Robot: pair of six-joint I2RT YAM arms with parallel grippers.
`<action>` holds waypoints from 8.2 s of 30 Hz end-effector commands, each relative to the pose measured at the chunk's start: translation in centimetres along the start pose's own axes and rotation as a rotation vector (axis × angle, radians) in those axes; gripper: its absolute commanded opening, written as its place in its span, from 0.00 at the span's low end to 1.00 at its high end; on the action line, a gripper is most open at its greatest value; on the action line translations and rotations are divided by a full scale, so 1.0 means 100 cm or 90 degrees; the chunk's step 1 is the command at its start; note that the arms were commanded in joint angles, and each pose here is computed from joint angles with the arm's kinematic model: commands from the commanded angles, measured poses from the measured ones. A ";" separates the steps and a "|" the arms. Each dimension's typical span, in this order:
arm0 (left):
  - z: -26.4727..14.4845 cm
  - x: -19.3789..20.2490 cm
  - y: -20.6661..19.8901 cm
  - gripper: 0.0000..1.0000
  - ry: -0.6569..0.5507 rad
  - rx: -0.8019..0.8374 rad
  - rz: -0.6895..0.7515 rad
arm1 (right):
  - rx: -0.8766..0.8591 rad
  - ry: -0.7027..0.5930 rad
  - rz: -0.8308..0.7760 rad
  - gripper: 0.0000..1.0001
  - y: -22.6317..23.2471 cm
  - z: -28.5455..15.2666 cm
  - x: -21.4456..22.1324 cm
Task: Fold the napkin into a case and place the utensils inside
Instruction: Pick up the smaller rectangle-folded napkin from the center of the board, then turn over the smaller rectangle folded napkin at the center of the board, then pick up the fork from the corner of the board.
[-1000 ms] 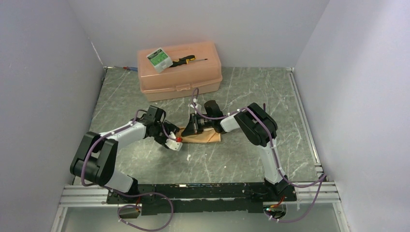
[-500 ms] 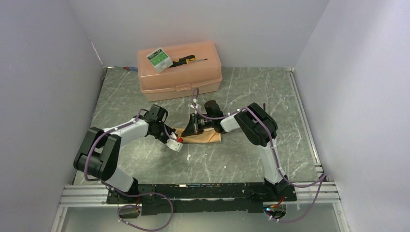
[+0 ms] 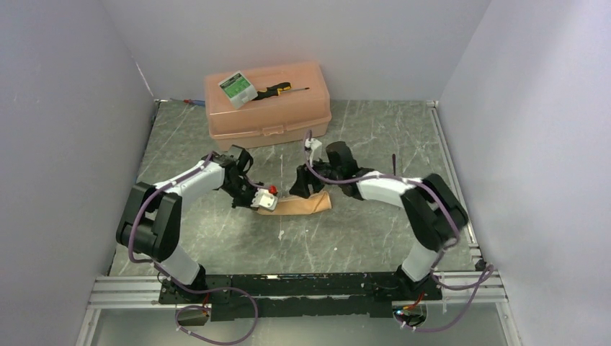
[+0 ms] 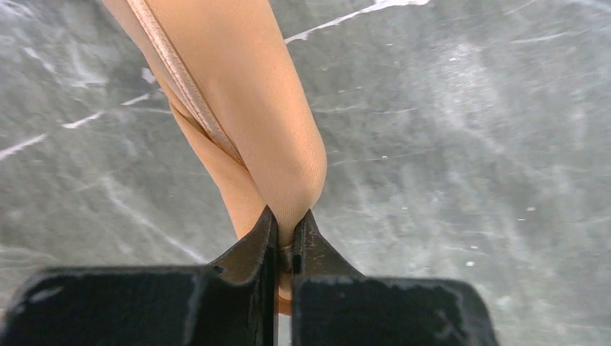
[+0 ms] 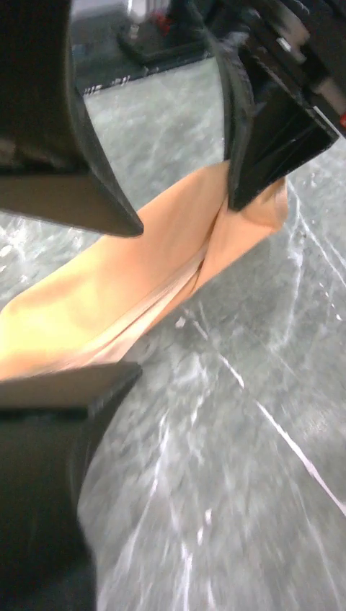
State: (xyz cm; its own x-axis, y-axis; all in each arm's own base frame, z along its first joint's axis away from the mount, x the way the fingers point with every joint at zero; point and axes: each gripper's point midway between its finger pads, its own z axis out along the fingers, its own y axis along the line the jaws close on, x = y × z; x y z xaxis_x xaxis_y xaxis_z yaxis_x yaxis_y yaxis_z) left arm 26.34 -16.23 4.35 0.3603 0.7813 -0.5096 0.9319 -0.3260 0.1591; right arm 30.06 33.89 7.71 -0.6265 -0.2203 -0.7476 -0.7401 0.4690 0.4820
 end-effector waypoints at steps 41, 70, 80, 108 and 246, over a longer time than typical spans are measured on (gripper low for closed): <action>-0.045 0.019 -0.024 0.03 -0.036 -0.012 -0.161 | 0.126 0.030 -0.679 0.93 0.048 -0.002 0.054; -0.127 -0.047 -0.001 0.03 -0.107 -0.031 -0.201 | 0.023 0.133 -0.567 0.00 0.072 0.006 0.040; -0.130 -0.087 -0.055 0.03 -0.190 0.164 -0.362 | -0.273 0.239 -0.253 0.00 0.140 -0.079 0.067; -0.016 0.015 -0.046 0.03 -0.099 0.384 -0.723 | -0.237 0.377 -0.090 1.00 0.053 -0.028 0.113; -0.243 0.092 0.082 0.87 -0.006 -0.418 -0.873 | 0.599 0.019 0.277 0.00 -0.162 -0.120 -0.012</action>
State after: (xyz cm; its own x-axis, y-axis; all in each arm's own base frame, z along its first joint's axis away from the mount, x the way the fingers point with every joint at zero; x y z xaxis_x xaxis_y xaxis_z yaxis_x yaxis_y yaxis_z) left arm 38.18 2.03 19.25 -0.7987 0.2843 -0.5304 0.3774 0.9232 -0.0734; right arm 39.08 14.17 1.94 -0.8383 0.1918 -0.5103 0.1427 0.9806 0.1342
